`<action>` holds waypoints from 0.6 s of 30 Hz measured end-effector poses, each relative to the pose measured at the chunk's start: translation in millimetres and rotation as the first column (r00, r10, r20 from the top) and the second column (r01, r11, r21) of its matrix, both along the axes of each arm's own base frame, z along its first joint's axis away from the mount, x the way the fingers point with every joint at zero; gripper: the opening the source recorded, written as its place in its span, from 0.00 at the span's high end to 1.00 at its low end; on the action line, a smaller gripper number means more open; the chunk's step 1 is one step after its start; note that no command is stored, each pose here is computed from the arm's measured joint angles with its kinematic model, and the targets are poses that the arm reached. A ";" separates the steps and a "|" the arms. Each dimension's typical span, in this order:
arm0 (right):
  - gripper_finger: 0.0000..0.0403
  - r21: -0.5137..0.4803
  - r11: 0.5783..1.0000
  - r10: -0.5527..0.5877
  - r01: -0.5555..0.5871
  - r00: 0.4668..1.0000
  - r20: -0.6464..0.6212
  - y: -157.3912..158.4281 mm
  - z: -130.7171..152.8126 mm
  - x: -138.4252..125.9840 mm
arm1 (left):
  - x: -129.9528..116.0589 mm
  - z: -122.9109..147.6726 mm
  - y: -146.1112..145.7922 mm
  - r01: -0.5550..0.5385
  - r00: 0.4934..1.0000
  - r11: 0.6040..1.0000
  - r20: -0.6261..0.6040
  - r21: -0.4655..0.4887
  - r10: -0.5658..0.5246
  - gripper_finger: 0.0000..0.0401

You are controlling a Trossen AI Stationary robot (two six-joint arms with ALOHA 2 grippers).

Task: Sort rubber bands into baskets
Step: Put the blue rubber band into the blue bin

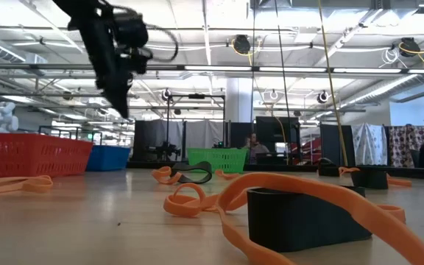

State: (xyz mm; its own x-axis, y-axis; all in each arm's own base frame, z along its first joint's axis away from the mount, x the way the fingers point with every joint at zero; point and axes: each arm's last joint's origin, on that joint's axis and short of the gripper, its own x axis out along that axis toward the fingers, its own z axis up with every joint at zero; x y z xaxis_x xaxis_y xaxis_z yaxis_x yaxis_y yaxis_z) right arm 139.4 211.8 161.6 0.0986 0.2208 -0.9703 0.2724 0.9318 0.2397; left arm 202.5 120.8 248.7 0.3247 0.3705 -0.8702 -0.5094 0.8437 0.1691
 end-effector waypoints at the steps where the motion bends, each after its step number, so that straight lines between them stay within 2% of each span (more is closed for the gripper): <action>1: 0.58 -0.006 1.000 0.001 -0.001 1.000 -0.006 0.8 -2.0 -0.3 | 3.5 2.4 -4.4 0.027 0.999 1.000 0.042 0.011 -0.028 0.63; 5: 0.58 -0.035 0.999 0.007 -0.009 0.999 -0.039 2.3 -10.0 -1.1 | 17.4 3.9 -27.7 0.140 0.969 0.987 0.196 0.076 -0.152 0.63; 9: 0.58 -0.075 0.997 0.002 -0.007 0.998 -0.067 2.0 -17.6 -1.0 | 30.8 -8.2 -54.7 0.282 0.889 0.956 0.351 0.086 -0.294 0.63; 13: 0.58 -0.103 0.995 -0.015 0.006 0.996 -0.085 3.3 -23.7 -0.2 | 37.9 -30.8 -85.6 0.419 0.762 0.901 0.496 0.113 -0.416 0.63; 16: 0.59 -0.117 0.993 -0.017 0.006 0.995 -0.095 3.5 -27.1 0.1 | 37.5 -51.1 -108.9 0.477 0.650 0.867 0.607 0.142 -0.457 0.63; 18: 0.63 -0.120 0.993 -0.017 0.005 0.995 -0.098 3.1 -27.5 -0.2 | 35.6 -58.6 -124.4 0.511 0.563 0.843 0.675 0.169 -0.477 0.63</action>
State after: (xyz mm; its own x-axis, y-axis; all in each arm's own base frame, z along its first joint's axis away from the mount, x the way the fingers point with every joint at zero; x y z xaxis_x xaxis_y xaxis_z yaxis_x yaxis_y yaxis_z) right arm 139.1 214.9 134.1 0.0030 0.1022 -0.9948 0.2995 0.9490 0.0985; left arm 238.1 -3.5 190.1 0.9374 -0.0604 -0.3430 0.0349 0.9962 -0.0801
